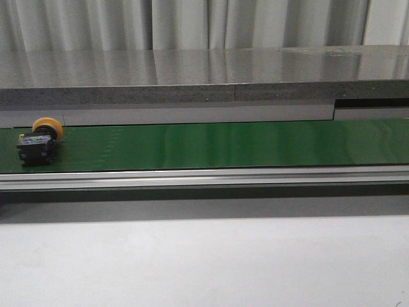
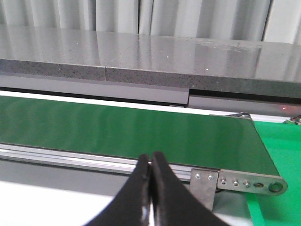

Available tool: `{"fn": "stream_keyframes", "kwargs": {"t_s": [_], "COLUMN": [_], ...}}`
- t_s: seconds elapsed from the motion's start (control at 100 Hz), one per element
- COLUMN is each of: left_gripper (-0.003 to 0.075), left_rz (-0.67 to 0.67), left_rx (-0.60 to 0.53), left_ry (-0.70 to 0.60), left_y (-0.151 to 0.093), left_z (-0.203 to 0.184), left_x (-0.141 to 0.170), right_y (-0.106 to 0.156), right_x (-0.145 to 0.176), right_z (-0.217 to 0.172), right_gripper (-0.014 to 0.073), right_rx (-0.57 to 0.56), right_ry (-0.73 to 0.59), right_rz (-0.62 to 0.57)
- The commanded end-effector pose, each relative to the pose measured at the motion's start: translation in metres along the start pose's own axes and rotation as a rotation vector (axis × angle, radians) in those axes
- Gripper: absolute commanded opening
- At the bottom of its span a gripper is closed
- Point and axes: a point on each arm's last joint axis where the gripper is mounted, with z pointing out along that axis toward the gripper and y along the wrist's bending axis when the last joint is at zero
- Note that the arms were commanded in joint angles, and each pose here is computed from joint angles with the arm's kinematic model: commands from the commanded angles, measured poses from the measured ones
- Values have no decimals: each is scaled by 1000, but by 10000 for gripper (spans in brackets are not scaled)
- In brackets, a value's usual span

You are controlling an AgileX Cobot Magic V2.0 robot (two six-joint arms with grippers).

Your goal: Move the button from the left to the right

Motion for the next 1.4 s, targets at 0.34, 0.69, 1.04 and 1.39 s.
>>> {"fn": "stream_keyframes", "kwargs": {"t_s": [0.34, 0.69, 1.04, 1.39], "left_gripper": [658, 518, -20, -21], "left_rz": [1, 1, 3, 3], "left_rx": [24, 23, 23, 23], "left_ry": [-164, -168, -168, -168], "left_y": [-4, -4, -4, -4], "left_z": [-42, -42, -42, -42], "left_x": [7, 7, 7, 7], "right_y": [-1, -1, -1, -2], "right_x": [-15, -15, -15, -23], "right_z": [-3, -3, -3, -4], "right_gripper": [-68, -68, -68, -68], "right_rx": [12, 12, 12, 21], "right_ry": [-120, -120, -120, -204], "right_rz": [-4, -4, -4, 3]}}
